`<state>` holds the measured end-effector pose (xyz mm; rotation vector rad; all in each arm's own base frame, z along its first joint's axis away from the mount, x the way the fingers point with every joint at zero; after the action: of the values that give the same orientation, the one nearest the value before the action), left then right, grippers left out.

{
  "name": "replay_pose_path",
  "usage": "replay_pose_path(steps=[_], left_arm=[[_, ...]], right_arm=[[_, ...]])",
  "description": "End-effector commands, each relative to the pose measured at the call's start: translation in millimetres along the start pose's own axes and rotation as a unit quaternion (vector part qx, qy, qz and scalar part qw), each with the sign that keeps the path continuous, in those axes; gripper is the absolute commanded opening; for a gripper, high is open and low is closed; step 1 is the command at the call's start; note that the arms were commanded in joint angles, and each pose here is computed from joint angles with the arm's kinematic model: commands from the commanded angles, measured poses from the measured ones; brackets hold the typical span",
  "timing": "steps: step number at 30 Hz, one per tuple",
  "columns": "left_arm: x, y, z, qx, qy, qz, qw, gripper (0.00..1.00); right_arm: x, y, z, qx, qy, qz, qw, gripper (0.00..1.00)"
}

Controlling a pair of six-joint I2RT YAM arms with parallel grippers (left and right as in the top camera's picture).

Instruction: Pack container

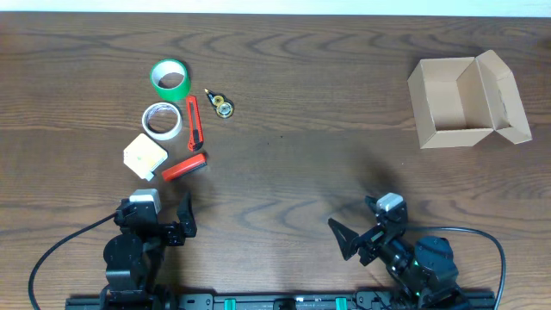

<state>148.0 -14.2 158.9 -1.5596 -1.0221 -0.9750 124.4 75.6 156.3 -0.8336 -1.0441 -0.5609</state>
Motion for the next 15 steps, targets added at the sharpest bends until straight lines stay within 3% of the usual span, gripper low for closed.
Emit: replay_pose_path(steps=[1, 6, 15], left_arm=[[-5, 2, 2, 0.004, 0.002, 0.004, 1.000, 0.95], [-5, 2, 2, 0.004, 0.002, 0.004, 1.000, 0.95], [-5, 2, 2, 0.004, 0.002, 0.004, 1.000, 0.95]], right_arm=[[8, 0, -7, -0.044, 0.033, -0.030, 0.998, 0.99], [38, 1, -11, -0.070, 0.031, -0.081, 0.994, 0.99], [97, 22, -37, -0.156, 0.051, 0.001, 0.986, 0.99]])
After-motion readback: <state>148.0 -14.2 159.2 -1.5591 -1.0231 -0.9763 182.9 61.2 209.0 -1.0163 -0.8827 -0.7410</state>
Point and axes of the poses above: each gripper's point midway between its finger pads, its own y axis out along the fingers, its own z axis along the line the jaws close on, x = y × z, the point moved 8 cm from there along -y, back along the fingers, and after that the axes turned 4 degrees about -y, right-handed, at the moved point
